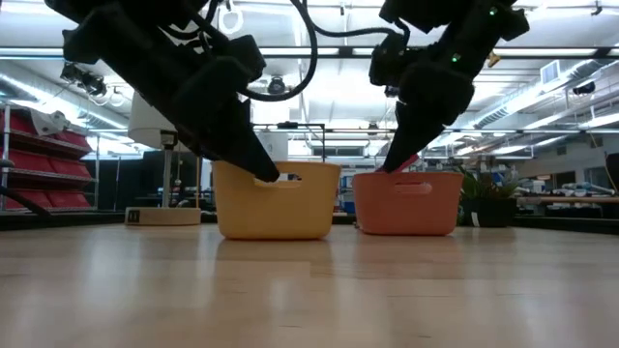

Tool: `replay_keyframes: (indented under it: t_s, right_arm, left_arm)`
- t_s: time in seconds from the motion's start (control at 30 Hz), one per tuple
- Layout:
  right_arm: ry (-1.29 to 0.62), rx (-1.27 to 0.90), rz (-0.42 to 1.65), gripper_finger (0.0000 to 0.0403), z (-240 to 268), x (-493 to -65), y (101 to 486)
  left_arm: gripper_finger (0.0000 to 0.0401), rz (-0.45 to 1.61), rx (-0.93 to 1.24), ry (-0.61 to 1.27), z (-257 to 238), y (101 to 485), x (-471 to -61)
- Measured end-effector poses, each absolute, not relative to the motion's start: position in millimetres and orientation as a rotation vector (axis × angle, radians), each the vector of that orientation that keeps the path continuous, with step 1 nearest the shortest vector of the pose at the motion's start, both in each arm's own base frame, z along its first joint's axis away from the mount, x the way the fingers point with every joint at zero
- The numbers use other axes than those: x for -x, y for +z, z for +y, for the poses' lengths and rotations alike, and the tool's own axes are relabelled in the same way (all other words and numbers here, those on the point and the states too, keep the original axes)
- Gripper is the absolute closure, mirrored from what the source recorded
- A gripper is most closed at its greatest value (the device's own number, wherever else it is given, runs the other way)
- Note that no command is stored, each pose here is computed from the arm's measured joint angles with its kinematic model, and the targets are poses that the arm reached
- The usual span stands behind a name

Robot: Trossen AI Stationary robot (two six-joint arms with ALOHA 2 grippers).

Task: Sort batteries
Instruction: Move the orange bin to the center of the table

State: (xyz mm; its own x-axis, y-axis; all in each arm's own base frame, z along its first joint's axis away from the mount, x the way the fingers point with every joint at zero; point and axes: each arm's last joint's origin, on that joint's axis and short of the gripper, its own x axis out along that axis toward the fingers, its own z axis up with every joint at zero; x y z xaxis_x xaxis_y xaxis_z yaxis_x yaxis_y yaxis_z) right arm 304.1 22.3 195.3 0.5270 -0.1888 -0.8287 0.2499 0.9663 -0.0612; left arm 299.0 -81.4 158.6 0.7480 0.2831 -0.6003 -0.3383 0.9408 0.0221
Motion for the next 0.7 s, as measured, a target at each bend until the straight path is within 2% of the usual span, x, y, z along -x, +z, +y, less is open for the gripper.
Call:
replay_keyframes:
  t_s: [0.27, 0.5, 0.7]
  right_arm:
    - [-0.129, -0.073, 0.958, 0.0402, 47.0, -304.7, 197.0]
    - [-0.294, 0.068, 0.907, 0.0386, 48.4, -303.8, 198.6]
    - [-0.391, 0.164, 0.893, 0.0339, 41.0, -303.8, 199.6]
  left_arm:
    - [0.0238, 0.678, 0.085, 0.206, -91.2, 158.5, -297.3]
    - [0.0238, 0.561, 0.065, 0.155, -100.9, 168.0, -302.4]
    - [0.0238, 0.499, 0.045, 0.094, -110.5, 173.9, -303.4]
